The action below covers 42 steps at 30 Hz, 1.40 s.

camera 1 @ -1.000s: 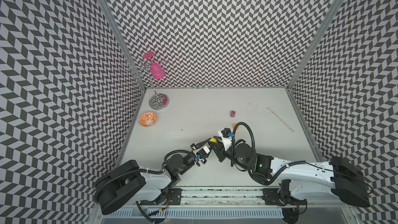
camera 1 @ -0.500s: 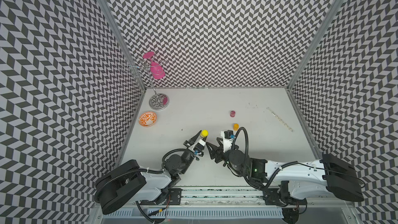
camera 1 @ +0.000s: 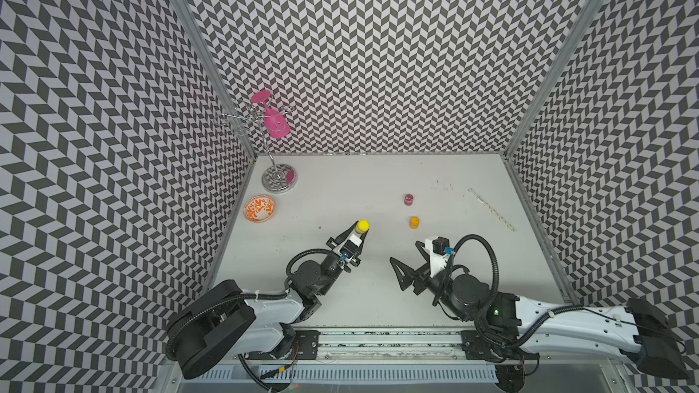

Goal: Close the paint jar lid
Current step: Screw the lid onto the paint jar.

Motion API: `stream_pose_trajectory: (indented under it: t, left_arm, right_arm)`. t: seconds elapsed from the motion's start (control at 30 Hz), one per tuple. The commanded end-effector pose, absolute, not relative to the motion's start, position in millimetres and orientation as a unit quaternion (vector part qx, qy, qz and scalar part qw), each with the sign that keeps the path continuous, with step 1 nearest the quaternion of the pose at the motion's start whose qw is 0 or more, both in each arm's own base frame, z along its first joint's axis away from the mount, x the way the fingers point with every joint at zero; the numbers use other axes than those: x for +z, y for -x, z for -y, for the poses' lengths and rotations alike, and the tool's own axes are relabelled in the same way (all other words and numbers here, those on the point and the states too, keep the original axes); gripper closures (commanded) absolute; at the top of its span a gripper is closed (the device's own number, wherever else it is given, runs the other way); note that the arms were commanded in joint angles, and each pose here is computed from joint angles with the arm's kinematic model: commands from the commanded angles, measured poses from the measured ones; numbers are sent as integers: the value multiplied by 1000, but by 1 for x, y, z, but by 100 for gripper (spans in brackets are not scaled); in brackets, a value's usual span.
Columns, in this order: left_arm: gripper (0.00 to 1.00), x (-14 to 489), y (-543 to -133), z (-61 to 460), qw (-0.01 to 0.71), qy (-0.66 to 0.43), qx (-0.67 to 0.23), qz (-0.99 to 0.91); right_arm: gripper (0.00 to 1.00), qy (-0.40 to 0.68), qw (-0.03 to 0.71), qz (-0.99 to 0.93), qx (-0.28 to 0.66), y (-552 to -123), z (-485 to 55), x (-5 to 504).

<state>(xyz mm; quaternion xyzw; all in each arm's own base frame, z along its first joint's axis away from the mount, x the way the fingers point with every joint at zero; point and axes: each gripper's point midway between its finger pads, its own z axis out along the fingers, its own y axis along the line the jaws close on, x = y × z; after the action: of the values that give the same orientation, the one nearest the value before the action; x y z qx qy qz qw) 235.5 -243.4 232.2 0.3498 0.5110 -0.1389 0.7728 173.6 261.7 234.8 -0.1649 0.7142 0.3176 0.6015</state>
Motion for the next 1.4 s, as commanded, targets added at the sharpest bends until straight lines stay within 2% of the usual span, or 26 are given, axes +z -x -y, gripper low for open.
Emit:
stream_pose_trajectory:
  t: [0.0,0.1,0.2,0.27,0.5,0.63,0.77,0.8,1.03,1.37]
  left_arm:
    - [72,239,-170,288,724,-487,-292,-392]
    - [71,230,-129,300,672,-554,-369,-323]
    - [72,219,-118,312,616,-595,-411,-312]
    - [73,214,-117,315,603,-602,-419,-314]
    - [73,216,-114,316,596,-605,-429,-308]
    - [73,216,-115,316,598,-603,-427,-310]
    - [73,216,-117,316,600,-602,-423,-315]
    - [73,215,-118,316,600,-601,-422,-316]
    - [73,214,-120,318,599,-601,-421,-321]
    - [73,214,-121,318,600,-600,-419,-323]
  right_arm:
    - [1,264,653,-641,304,-161,-264,272]
    - [1,381,657,-570,314,-132,-275,285]
    - [5,462,649,-505,331,-102,-281,285]
    - [10,480,650,-479,342,-92,-282,285]
    - [15,502,633,-492,325,-96,-294,273]
    - [26,515,615,-510,311,-102,-306,264]
    - [46,514,603,-528,304,-107,-311,260]
    - [47,512,604,-529,305,-108,-311,260]
    - [53,493,625,-516,317,-105,-301,272]
    - [53,504,605,-533,311,-109,-309,260]
